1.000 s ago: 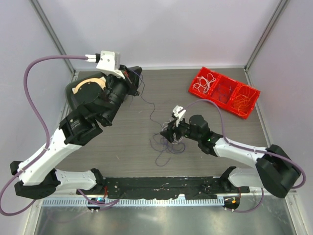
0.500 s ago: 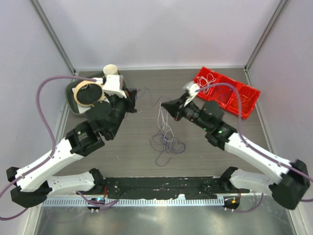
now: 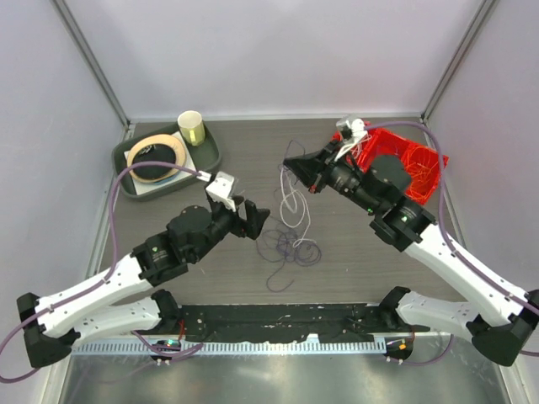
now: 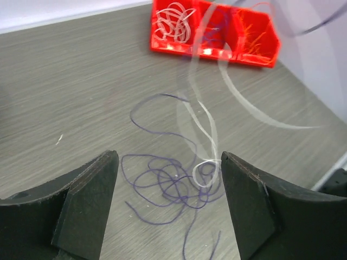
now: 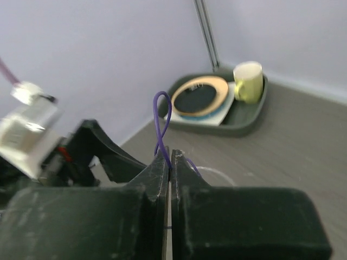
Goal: Untangle the cables
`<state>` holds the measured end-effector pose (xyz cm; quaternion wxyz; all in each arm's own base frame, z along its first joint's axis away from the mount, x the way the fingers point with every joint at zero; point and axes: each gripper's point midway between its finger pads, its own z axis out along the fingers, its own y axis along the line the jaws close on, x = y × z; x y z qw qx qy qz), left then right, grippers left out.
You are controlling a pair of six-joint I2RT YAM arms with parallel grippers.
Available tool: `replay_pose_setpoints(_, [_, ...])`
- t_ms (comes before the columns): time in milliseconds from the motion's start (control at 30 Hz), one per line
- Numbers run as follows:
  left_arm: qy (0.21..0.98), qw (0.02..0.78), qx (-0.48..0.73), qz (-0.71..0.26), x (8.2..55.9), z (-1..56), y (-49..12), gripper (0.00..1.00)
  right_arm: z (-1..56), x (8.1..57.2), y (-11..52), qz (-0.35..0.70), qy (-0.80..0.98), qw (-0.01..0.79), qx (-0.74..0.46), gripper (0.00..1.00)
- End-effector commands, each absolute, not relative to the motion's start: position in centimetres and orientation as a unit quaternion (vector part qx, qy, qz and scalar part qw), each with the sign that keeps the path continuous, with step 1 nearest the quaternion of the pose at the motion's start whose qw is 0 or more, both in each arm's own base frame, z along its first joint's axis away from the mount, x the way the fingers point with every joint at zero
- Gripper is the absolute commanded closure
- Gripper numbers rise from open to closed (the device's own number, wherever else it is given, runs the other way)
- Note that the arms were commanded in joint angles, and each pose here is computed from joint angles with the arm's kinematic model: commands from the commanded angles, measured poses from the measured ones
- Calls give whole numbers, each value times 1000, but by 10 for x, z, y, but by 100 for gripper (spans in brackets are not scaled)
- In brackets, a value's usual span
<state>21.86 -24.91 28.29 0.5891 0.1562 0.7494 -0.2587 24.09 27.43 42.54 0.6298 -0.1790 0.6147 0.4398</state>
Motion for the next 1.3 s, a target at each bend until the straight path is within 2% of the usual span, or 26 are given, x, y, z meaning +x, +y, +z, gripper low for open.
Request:
replay_pose_setpoints(0, [687, 613, 192, -341, 196, 316, -259, 19, 406, 243, 279, 439, 650, 597, -168, 99])
replay_pose_setpoints(67, [665, 607, 229, -369, 180, 319, -264, 14, 405, 244, 279, 439, 652, 596, -164, 99])
replay_pose_setpoints(267, [629, 627, 214, -408, 173, 341, -262, 12, 399, 242, 278, 441, 662, 584, -161, 99])
replay_pose_setpoints(533, [664, 647, 203, -315, 216, 339, -275, 13, 401, 233, 286, 466, 656, 567, -176, 99])
replay_pose_setpoints(733, [672, 658, 192, -280, 232, 346, -276, 16, 403, 228, 284, 470, 654, 566, -180, 99])
replay_pose_setpoints(1000, [625, 602, 195, -456, 187, 348, -310, 19, 414, 250, 275, 460, 653, 592, -104, 99])
replay_pose_setpoints(1267, [630, 619, 138, -448, 221, 346, -336, 21, 431, 254, 281, 504, 632, 586, -61, 99])
